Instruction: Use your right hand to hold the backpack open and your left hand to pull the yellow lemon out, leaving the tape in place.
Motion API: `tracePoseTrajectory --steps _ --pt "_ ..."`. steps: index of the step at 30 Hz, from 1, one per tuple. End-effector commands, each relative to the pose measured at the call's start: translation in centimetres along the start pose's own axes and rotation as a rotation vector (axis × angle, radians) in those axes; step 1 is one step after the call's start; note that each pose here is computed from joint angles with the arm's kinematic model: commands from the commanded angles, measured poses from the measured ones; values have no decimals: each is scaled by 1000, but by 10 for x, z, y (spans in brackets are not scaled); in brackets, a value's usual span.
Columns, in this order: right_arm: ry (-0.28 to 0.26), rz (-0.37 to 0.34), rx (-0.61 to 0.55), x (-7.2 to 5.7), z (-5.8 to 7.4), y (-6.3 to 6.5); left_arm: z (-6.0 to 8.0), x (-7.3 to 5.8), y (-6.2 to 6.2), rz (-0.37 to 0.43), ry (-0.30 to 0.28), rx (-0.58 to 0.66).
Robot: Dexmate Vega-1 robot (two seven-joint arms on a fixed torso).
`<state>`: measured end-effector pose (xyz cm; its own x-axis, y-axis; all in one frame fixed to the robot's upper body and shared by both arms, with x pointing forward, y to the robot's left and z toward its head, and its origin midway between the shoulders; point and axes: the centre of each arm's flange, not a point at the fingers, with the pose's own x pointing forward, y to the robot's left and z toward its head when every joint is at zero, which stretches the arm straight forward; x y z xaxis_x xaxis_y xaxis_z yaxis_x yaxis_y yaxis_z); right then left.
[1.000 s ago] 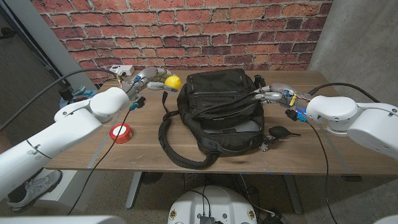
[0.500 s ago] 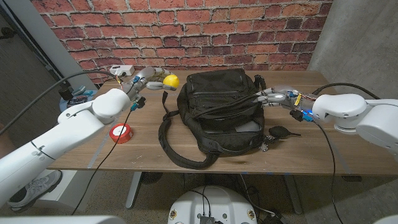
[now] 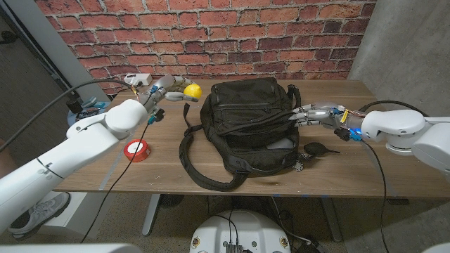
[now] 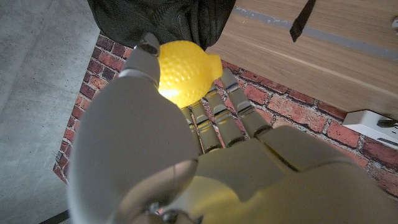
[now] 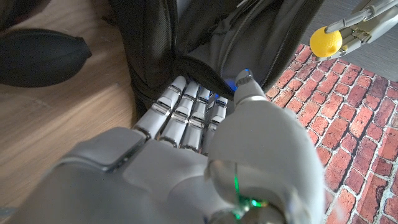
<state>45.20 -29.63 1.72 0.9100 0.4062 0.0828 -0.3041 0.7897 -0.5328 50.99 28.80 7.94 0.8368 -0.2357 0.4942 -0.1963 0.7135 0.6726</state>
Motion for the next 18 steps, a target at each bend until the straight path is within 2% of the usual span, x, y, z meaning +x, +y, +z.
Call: tracePoseTrajectory --steps 1,13,18 --pt "-42 87 125 -9 -25 -12 2 6 3 -2 0 22" --pt "-54 147 191 -14 -34 -24 -4 5 5 23 11 14" --pt "-51 154 214 -20 -38 -30 -6 4 6 28 14 16"
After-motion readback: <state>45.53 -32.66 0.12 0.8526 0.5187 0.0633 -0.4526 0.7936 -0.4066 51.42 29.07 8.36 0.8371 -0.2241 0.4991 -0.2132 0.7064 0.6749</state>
